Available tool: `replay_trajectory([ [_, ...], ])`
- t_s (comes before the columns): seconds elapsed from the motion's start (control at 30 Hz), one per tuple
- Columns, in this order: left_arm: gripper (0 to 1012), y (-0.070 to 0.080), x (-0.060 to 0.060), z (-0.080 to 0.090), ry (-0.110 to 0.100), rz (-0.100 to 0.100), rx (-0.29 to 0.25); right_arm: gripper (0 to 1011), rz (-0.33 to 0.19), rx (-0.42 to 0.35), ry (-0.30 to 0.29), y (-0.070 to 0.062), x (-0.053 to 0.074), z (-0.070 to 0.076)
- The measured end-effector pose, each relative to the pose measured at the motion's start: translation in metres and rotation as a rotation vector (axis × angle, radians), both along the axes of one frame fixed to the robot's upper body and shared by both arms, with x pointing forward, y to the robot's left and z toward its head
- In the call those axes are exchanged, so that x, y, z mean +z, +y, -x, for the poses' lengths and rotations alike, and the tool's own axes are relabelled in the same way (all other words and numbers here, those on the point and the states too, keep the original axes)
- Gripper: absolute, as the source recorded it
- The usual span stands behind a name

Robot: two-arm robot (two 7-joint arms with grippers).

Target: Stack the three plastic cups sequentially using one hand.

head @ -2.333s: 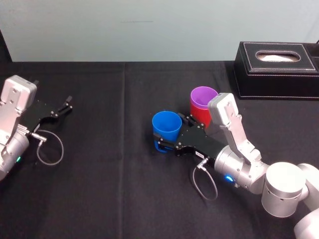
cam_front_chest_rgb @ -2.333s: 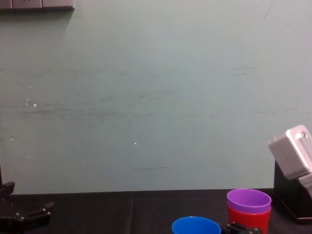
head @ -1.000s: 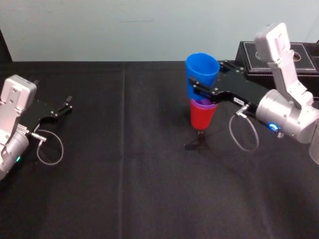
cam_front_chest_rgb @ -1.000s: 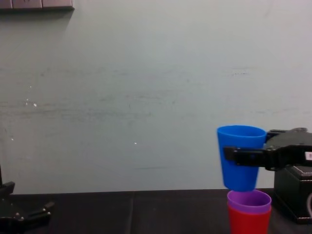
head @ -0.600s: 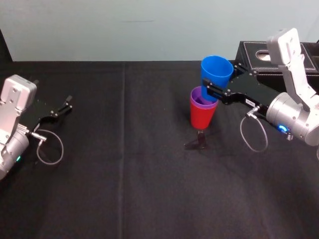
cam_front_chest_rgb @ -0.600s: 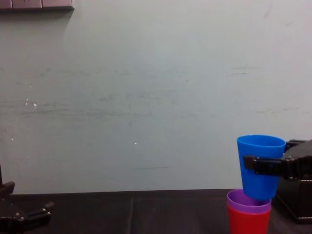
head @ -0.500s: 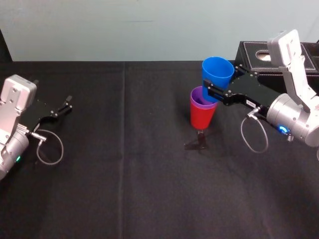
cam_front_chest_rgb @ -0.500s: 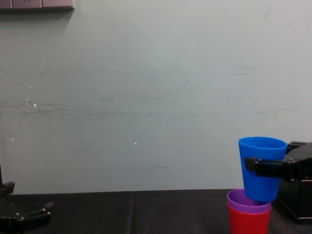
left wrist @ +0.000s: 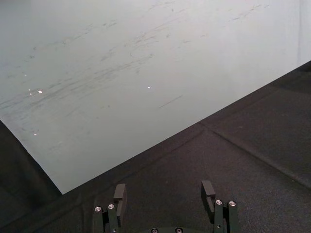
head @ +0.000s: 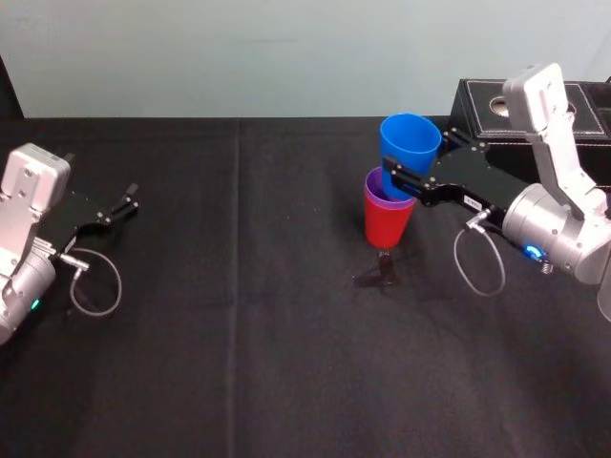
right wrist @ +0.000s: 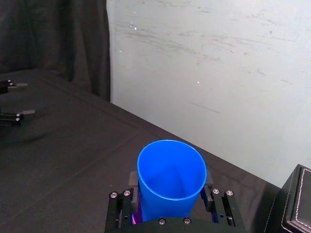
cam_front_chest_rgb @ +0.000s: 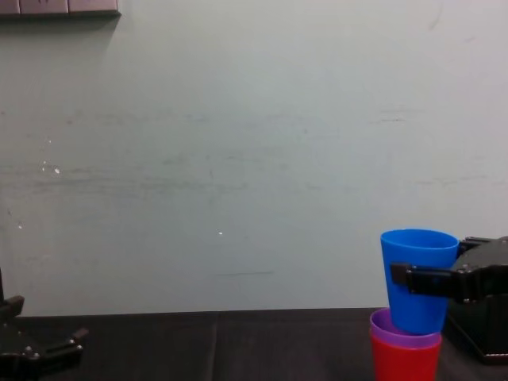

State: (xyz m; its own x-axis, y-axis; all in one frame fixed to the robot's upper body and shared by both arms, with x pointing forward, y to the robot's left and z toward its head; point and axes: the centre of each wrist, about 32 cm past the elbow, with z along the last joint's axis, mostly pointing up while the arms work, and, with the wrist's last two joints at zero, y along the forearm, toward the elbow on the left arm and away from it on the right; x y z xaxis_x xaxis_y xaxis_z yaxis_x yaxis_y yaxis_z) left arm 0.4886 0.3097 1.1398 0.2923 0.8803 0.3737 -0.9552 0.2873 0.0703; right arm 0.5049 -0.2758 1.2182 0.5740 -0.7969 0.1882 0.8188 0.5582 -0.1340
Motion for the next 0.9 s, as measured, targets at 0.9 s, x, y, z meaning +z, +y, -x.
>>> replay_trajectory([
  [0.9,1005,0.0,0.0,0.0,0.0,0.0,0.0,744,0.009,0.005,0.029,0.006,-0.021,-0.008],
])
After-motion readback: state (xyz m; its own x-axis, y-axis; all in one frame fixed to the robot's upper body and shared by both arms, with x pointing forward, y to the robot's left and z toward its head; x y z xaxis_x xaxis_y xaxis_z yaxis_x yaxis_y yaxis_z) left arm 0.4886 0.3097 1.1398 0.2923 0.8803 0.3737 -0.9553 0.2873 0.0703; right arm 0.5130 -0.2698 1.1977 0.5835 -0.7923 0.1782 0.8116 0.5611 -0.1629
